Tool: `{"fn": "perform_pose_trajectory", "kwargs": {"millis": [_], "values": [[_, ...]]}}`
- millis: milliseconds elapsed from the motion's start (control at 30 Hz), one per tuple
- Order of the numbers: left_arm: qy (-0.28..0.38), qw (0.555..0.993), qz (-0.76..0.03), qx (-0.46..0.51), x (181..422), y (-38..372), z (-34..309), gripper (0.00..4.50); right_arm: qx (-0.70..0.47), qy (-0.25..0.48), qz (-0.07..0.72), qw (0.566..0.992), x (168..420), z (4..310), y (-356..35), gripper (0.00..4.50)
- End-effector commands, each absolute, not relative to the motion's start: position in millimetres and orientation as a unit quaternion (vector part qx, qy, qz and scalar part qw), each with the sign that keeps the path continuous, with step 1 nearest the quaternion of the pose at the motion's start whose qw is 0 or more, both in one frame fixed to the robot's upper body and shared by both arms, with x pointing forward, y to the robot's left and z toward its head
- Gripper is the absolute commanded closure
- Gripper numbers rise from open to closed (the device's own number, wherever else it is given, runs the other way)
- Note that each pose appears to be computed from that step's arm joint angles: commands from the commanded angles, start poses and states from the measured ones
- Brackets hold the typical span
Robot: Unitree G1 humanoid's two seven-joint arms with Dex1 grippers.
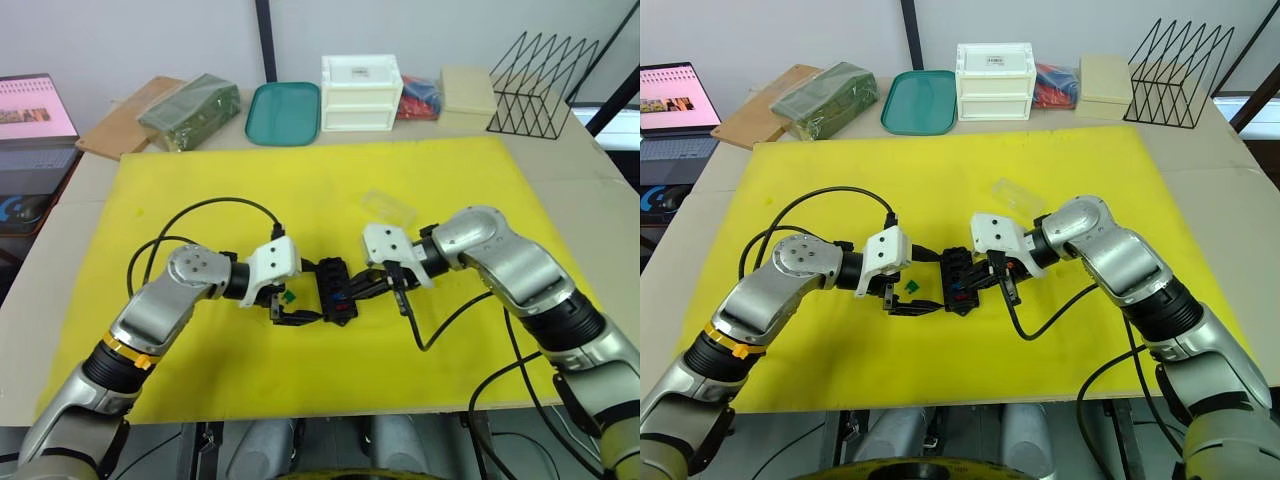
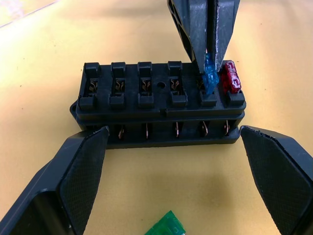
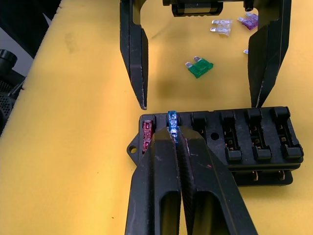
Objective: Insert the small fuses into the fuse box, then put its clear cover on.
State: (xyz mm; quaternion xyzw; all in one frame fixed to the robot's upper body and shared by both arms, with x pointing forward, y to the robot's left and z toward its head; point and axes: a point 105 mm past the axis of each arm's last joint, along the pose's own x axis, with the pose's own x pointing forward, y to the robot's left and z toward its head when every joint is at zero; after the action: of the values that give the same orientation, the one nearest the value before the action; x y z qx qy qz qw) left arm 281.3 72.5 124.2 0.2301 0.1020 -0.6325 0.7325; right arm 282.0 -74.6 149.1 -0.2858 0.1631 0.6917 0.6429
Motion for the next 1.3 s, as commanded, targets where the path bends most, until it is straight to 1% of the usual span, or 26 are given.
{"fn": "perform_pose_trajectory", "kwargs": {"millis": [33,233,333,533,833,1033,1200,1300], "values": [[0.084,0.732,-0.634,0.237,281,71,131,0.02,-0.303,0.166,0.680,0.647,285,144,-77,4.50],[0.081,0.732,-0.633,0.240,281,70,132,0.02,-0.352,0.166,0.667,0.636,289,135,-82,4.50],[0.080,0.732,-0.632,0.241,282,69,132,0.02,-0.363,0.159,0.668,0.630,287,136,-81,4.50],[0.078,0.733,-0.631,0.243,282,69,132,0.02,-0.373,0.140,0.672,0.624,283,151,-75,4.50],[0.076,0.732,-0.631,0.244,282,67,132,0.02,-0.364,0.143,0.660,0.641,280,180,-66,4.50],[0.076,0.733,-0.630,0.245,282,67,133,0.02,-0.340,0.146,0.672,0.642,268,200,-62,4.50],[0.075,0.734,-0.629,0.245,282,68,133,0.02,-0.330,0.139,0.670,0.650,266,208,-57,4.50],[0.074,0.735,-0.628,0.244,283,68,133,0.02,-0.368,0.133,0.660,0.641,266,211,-55,4.50]]}}
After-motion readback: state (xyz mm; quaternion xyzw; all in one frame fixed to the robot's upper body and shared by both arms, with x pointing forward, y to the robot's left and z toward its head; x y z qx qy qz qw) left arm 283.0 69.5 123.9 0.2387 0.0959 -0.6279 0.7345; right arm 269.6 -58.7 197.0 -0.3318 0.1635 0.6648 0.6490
